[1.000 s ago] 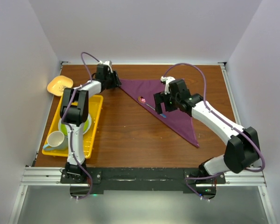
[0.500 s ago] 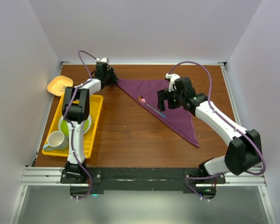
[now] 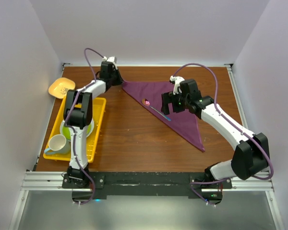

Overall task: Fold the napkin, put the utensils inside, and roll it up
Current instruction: Fold the napkin

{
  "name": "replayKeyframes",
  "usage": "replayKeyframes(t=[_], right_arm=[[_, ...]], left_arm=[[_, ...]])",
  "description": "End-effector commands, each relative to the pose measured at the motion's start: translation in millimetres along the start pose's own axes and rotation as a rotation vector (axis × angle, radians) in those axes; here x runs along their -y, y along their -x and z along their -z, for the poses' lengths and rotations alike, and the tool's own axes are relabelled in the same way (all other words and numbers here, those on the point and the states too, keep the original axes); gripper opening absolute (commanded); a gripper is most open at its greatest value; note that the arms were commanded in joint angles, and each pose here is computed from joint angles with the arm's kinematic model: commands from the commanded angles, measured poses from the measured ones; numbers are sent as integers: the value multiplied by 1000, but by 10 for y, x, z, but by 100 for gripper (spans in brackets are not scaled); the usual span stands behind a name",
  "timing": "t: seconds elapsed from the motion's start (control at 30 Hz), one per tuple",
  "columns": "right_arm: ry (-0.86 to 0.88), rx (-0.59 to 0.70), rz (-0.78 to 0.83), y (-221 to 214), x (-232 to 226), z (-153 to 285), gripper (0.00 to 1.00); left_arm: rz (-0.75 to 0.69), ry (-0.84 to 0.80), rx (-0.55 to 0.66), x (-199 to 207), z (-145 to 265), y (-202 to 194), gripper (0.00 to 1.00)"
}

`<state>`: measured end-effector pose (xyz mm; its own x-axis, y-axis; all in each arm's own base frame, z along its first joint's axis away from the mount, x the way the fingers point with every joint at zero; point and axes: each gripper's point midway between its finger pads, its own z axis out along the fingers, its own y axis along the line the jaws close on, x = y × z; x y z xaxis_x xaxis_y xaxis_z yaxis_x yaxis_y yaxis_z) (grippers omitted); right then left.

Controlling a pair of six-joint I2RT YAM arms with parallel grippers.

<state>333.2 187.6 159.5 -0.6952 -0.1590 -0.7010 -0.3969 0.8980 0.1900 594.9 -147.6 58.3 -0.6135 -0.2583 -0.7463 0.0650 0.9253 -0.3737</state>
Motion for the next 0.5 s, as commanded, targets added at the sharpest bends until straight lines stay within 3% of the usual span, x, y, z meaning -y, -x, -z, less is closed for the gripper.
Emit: replayKeyframes(t=[0.0, 0.47], right_arm=[[78, 58, -30, 115, -160, 197, 98], [86, 73, -66, -88, -192, 542, 98]], left_arm=[[-80, -149, 84, 826, 521, 290, 10], [-95, -378, 12, 1975, 1378, -311, 9]])
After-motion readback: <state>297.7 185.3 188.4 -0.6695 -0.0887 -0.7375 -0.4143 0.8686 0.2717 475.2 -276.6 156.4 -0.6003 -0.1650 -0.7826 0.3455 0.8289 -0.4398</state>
